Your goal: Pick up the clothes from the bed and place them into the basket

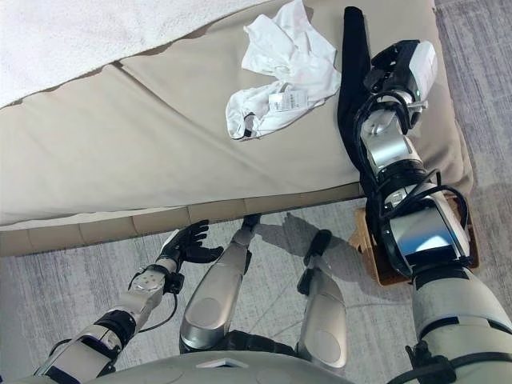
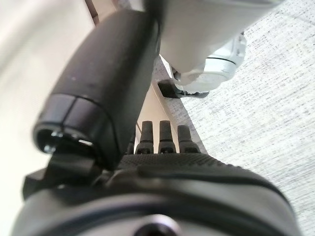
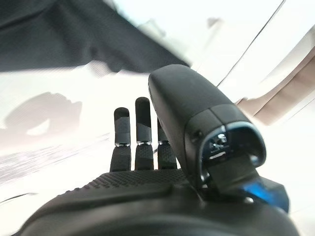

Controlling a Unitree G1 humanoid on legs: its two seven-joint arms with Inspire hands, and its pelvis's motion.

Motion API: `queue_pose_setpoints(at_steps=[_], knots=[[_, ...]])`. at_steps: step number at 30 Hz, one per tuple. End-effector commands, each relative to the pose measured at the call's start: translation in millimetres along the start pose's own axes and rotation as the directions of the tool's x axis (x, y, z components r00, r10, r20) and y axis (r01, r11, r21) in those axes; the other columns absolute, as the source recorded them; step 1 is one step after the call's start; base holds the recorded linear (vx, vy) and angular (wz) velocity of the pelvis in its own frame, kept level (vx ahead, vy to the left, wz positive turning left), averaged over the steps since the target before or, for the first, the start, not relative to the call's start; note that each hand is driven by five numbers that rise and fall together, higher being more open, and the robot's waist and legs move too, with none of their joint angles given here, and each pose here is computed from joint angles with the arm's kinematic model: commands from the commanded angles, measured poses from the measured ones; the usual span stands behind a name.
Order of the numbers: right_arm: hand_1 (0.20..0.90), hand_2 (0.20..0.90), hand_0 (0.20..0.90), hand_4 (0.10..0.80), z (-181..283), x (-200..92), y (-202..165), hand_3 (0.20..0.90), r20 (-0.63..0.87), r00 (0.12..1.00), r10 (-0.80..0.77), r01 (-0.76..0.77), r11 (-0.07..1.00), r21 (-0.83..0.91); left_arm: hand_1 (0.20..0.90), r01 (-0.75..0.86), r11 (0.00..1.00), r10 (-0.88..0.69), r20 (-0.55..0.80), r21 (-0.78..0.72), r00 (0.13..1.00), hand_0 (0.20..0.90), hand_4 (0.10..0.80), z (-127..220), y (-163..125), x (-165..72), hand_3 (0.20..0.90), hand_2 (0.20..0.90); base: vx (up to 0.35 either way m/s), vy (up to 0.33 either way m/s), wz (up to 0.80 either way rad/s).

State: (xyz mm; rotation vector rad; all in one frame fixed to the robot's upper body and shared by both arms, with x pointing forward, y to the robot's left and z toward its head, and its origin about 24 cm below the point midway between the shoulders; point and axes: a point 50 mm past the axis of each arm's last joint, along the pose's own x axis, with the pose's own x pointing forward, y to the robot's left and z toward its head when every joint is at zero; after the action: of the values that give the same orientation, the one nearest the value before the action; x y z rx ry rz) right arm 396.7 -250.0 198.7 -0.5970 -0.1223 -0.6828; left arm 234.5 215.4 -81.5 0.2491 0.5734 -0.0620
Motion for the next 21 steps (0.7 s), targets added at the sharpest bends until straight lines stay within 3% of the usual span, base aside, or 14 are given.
queue_pose_setpoints(at_steps=[1, 7, 8, 9, 10, 16, 21], knots=[[0.3, 0.3, 0.3, 0.1, 23, 17, -46, 0.2, 0.176, 0.971, -0.161, 0.157, 0.987, 0.038, 0.9, -0.015, 1.0, 0.014, -0.037, -0.017, 0.999, 0.9, 0.8, -16, 4, -7, 0.9, 0.9, -0.018, 0.013, -0.1], [0.3, 0.3, 0.3, 0.1, 13, 13, -43, 0.2, 0.174, 0.974, -0.146, 0.145, 0.989, 0.02, 0.9, -0.005, 1.0, 0.004, -0.049, -0.023, 0.999, 0.9, 0.8, -19, -1, -7, 0.9, 0.9, -0.008, 0.018, -0.02], [0.538, 0.538, 0.538, 0.377, 12, 13, -41, 0.477, 0.166, 0.977, -0.133, 0.133, 0.991, 0.012, 0.9, -0.005, 1.0, 0.004, -0.048, -0.026, 0.999, 0.9, 0.8, -18, -2, -6, 0.9, 0.9, -0.01, 0.03, 0.0], [0.618, 0.618, 0.618, 0.471, 10, 14, -41, 0.571, 0.15, 0.982, -0.115, 0.118, 0.993, -0.005, 0.9, -0.004, 1.0, 0.003, -0.049, -0.026, 0.999, 0.9, 0.8, -18, -1, -6, 0.9, 0.9, 0.0, 0.0, 0.0], [0.9, 0.9, 0.9, 0.8, 7, 14, -39, 0.9, 0.134, 0.987, -0.094, 0.098, 0.995, -0.022, 0.9, -0.001, 1.0, 0.0, -0.048, -0.025, 0.999, 0.9, 0.8, -18, -1, -6, 0.9, 0.9, 0.0, 0.0, 0.0], [0.9, 0.9, 0.9, 0.8, -10, 19, -33, 0.9, 0.015, 1.0, 0.016, -0.015, 0.995, -0.095, 0.9, -0.002, 1.0, 0.001, -0.044, -0.023, 0.999, 0.9, 0.8, -15, -1, -4, 0.9, 0.9, 0.0, 0.0, 0.0], [0.9, 0.9, 0.9, 0.8, -21, 23, -36, 0.9, -0.103, 0.994, 0.02, -0.025, 0.999, -0.042, 0.9, 0.004, 1.0, -0.005, -0.04, -0.017, 0.999, 0.9, 0.8, -14, -1, -4, 0.9, 0.9, 0.013, -0.014, 0.04]])
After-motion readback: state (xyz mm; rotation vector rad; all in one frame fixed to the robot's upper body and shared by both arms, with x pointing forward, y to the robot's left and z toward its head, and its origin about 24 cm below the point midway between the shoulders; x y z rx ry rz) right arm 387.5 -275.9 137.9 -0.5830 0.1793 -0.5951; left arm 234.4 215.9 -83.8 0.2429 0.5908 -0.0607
